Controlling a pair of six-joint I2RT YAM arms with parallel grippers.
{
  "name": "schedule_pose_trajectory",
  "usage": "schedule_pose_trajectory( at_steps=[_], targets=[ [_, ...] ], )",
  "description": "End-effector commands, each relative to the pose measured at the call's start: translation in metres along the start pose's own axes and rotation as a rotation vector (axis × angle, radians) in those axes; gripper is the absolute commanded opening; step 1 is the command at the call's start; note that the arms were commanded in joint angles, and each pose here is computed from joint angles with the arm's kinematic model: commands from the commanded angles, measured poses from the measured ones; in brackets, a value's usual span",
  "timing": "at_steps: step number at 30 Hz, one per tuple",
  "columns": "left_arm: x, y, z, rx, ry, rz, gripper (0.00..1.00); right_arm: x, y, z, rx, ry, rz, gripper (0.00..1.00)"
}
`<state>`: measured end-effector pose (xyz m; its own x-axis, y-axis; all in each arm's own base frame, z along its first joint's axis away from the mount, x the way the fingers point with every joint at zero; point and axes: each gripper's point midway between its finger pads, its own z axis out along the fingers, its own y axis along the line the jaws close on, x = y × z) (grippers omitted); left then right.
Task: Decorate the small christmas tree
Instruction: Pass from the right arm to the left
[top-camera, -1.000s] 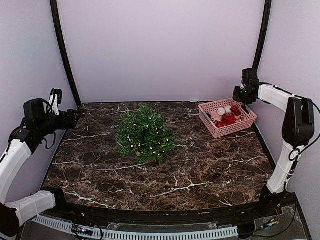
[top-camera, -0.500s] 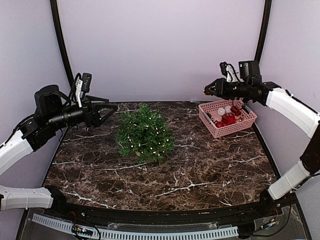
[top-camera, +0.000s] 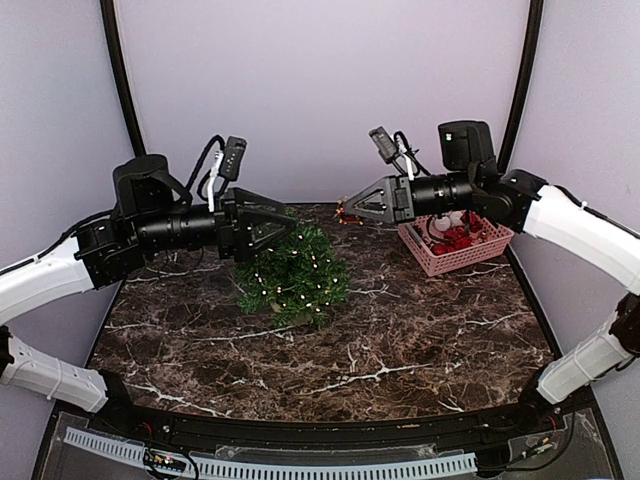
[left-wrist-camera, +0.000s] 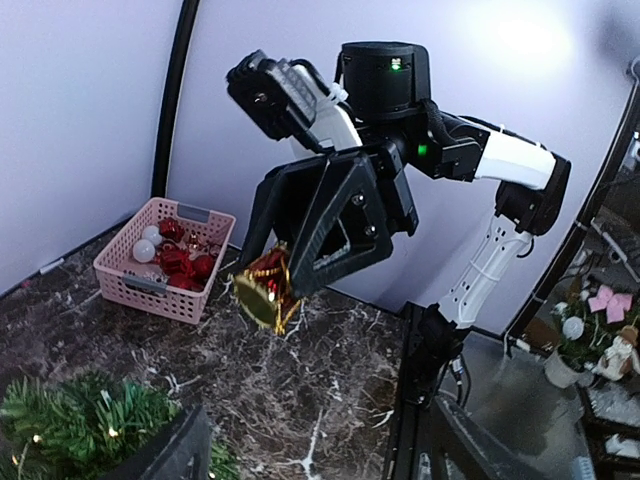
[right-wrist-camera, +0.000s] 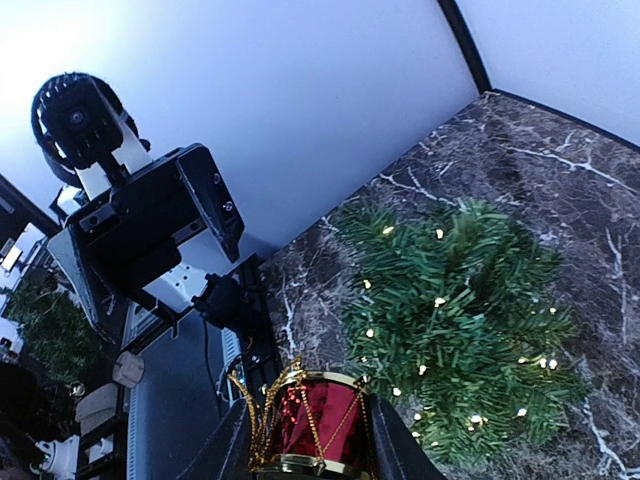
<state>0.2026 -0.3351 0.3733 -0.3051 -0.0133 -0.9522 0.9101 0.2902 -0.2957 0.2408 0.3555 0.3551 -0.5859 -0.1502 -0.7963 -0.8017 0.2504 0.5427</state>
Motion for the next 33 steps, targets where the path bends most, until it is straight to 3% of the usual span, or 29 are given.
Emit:
schedule_pose_trajectory(
  at_steps=[1,4,12,23,33],
  targets=[
    [-0.021,-0.011,0.005,-0.007,-0.018,0.098,0.72,0.005,0.022,0.015,-0.116,0.030,-0.046,0.29],
    [-0.017,-0.013,0.011,-0.003,0.014,0.124,0.60,0.011,0.027,0.021,-0.142,0.058,-0.043,0.29],
    [-0.008,-0.017,0.024,0.026,0.065,0.119,0.40,0.015,0.032,0.028,-0.155,0.080,-0.052,0.29],
    [-0.002,-0.011,0.034,0.021,0.084,0.088,0.22,0.019,0.037,0.033,-0.163,0.097,-0.055,0.29],
    [-0.004,-0.023,0.038,0.093,0.065,0.063,0.25,0.021,0.036,0.037,-0.158,0.107,-0.057,0.29]
  ],
)
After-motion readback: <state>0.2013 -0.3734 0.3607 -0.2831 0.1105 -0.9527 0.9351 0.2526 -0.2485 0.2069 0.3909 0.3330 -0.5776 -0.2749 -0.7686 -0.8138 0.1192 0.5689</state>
